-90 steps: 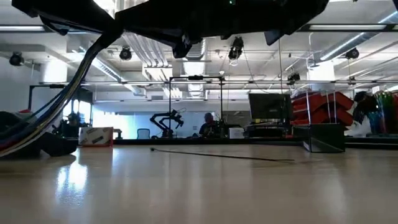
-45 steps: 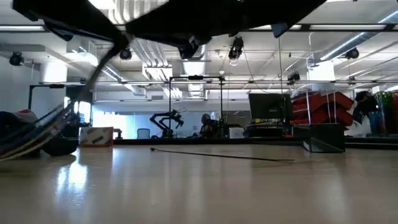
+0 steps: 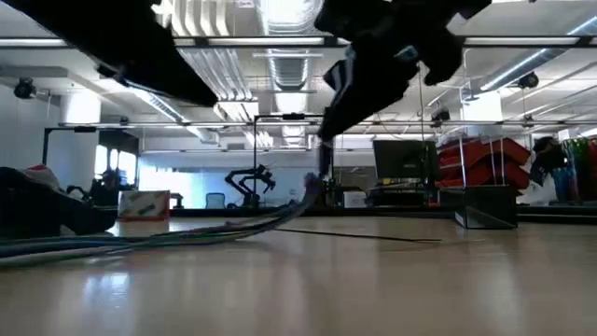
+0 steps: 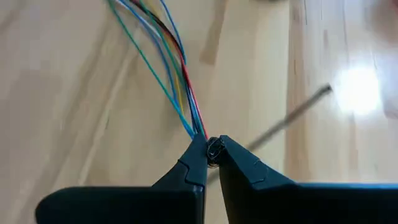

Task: Ziptie cables
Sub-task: Wrap the zip tie around the cable bundle

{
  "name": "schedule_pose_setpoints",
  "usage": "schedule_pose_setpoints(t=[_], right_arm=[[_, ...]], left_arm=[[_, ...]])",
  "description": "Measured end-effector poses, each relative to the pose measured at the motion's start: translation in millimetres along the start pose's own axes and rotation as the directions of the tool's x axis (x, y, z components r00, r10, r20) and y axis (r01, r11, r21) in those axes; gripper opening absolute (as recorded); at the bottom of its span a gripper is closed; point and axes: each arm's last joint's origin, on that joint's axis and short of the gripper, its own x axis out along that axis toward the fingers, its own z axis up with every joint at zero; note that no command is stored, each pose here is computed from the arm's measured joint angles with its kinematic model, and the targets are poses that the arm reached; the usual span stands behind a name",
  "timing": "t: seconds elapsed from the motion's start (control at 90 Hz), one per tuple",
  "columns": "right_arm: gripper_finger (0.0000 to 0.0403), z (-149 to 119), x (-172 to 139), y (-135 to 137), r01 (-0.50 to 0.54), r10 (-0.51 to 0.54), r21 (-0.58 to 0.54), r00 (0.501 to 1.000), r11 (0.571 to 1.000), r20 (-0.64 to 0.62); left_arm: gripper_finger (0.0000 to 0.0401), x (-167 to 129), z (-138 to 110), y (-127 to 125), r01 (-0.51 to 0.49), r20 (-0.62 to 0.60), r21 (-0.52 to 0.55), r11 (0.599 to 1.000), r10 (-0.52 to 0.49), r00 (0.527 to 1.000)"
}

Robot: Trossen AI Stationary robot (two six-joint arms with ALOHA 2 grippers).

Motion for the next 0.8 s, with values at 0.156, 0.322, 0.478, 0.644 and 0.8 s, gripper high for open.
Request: schedule_pose_setpoints(t=[0.156,0.322,0.478,0.644,0.8], right_arm=[[0.0008,-6.1,-21.5,-2.6,-0.007,0.004,-0.044,0.998,0.999,-0.069],[0.0008,-10.5,-40.5,-5.1,-0.017,0.007,-0.095,0.995,0.995,-0.104],[0.0008,-12.1,-64.9,-8.6,-0.017,0.008,-0.089,0.995,0.996,-0.098],[0.0009,-12.3,-91.0,-12.5,-0.003,0.001,-0.078,1.0,0.997,-0.031],[0.0009,-13.3,-105.9,-14.5,0.006,-0.006,-0.069,1.0,0.998,0.004]], left_arm=[[0.0055,36.4,-9.9,17.8,-0.062,-0.009,0.012,0.998,0.062,0.998],[0.0044,71.0,-12.6,34.9,-0.034,0.052,-0.035,0.999,0.036,0.998],[0.0036,98.2,-18.7,47.3,0.041,0.088,-0.053,0.998,-0.036,0.995],[0.0028,114.3,-27.9,47.2,0.086,0.052,-0.007,0.996,-0.086,0.995],[0.0023,125.3,-45.0,39.6,0.137,-0.018,0.039,0.99,-0.136,0.991]])
